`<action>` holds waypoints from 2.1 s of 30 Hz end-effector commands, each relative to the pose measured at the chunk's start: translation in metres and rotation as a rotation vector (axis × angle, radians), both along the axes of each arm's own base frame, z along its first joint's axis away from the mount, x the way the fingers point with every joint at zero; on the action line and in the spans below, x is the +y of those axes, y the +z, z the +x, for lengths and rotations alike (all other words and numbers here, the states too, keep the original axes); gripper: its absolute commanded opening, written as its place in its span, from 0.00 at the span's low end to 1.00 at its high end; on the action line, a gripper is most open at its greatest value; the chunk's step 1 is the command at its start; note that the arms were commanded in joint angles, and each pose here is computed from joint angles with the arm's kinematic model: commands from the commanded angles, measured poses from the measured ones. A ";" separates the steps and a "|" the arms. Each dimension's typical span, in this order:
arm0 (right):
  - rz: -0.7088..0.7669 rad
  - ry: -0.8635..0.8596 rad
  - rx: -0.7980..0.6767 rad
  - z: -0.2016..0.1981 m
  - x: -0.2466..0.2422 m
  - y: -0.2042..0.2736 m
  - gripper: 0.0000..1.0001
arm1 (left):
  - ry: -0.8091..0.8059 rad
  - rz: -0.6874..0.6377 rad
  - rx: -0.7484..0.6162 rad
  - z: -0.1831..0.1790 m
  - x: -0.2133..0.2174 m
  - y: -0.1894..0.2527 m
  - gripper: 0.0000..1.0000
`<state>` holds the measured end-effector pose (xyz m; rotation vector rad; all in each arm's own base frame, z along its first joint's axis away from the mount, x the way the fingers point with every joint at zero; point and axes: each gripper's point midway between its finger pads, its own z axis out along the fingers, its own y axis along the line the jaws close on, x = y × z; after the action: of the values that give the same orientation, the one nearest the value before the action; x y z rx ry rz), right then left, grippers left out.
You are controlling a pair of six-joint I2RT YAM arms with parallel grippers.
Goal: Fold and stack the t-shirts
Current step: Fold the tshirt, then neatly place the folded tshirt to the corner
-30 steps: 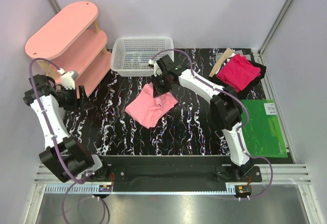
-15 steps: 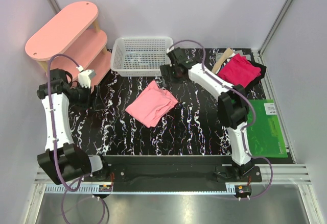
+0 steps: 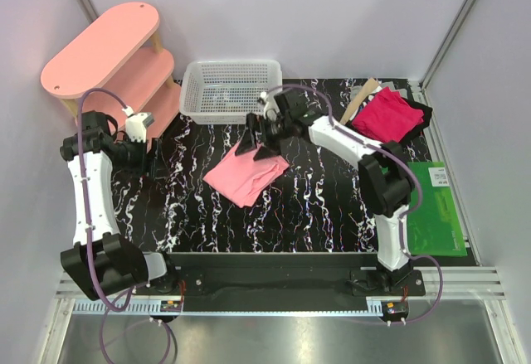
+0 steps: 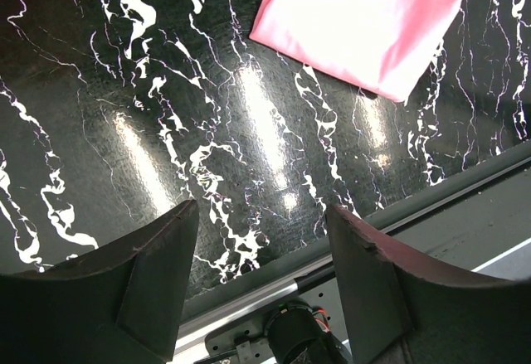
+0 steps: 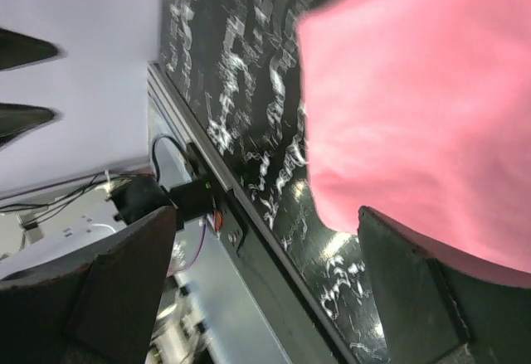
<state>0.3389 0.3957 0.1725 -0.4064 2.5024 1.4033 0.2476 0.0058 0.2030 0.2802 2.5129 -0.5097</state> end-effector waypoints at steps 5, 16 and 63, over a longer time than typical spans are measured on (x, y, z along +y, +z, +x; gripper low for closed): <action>-0.037 0.033 0.305 -0.037 -0.008 -0.083 0.98 | 0.013 0.030 -0.066 0.010 0.003 0.018 0.68; -0.133 0.008 0.460 -0.061 -0.030 -0.164 0.99 | -0.127 0.073 -0.073 0.023 -0.050 0.029 0.68; -0.112 -0.109 0.366 0.044 -0.079 -0.163 1.00 | -0.516 0.347 0.198 0.043 -0.187 -0.147 0.64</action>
<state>0.4147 0.2989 0.0455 0.0166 2.7326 1.4812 0.2969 -0.1850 0.0430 1.0430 2.8141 -0.3210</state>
